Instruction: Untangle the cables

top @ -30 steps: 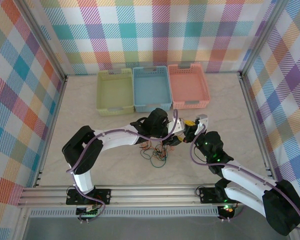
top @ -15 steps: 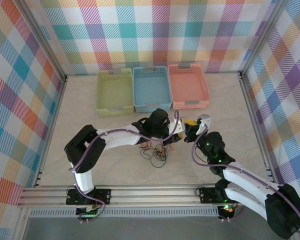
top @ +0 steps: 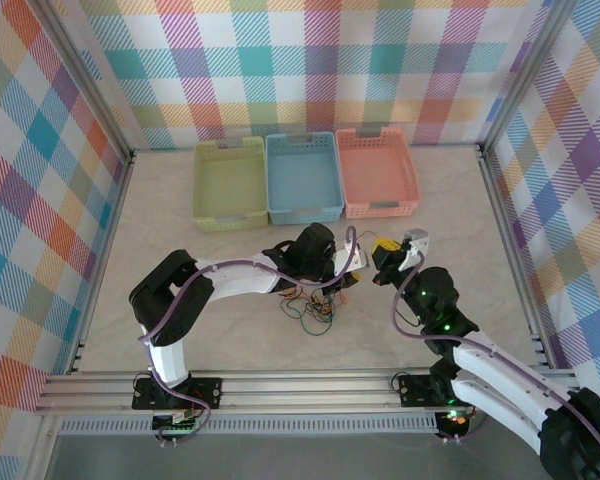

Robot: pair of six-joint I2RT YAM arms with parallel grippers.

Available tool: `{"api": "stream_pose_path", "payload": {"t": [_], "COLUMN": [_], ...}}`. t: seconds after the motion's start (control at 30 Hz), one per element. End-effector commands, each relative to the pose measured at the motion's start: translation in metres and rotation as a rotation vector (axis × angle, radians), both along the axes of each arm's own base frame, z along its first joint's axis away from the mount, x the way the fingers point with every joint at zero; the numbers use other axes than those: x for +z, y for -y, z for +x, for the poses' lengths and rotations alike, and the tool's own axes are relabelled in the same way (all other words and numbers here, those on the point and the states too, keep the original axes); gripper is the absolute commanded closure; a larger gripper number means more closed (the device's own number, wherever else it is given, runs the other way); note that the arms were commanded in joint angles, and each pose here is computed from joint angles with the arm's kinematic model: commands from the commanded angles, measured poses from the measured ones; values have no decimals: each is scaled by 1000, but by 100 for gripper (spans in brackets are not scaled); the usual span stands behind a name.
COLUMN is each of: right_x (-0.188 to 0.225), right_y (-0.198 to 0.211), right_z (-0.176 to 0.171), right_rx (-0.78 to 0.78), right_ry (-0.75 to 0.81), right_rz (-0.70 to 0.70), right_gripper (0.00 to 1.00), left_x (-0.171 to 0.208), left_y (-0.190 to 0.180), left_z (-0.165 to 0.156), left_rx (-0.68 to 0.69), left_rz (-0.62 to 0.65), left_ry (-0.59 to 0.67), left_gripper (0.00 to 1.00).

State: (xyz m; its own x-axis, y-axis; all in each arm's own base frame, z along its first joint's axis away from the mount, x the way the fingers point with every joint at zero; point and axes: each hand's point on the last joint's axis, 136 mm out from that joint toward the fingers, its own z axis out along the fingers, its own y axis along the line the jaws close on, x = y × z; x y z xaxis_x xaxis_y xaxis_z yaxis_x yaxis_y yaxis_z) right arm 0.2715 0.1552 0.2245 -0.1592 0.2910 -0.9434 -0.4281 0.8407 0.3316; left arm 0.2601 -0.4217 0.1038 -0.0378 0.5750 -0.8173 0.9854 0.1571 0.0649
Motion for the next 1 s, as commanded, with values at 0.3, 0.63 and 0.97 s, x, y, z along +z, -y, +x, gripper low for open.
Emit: {"api": "stream_pose_path", "payload": {"t": [0.3,0.63,0.97], "right_x": [46,75,114], "right_y": [22,33,40], "right_z": [-18,-34,-40], "right_rx": [-38,-39,-46], "right_ry": [109,177,187], "right_rz": [107,179,230], "right_gripper": [100,100,100], "left_x": [6,7,5], "left_y": [-10,-20,-22], "left_z": [5,12,14], "left_rx": [31,73,88], "left_rz": [-44,-55,-55], "left_ry": [3,-6,-19], "left_gripper": [91,92,93]}}
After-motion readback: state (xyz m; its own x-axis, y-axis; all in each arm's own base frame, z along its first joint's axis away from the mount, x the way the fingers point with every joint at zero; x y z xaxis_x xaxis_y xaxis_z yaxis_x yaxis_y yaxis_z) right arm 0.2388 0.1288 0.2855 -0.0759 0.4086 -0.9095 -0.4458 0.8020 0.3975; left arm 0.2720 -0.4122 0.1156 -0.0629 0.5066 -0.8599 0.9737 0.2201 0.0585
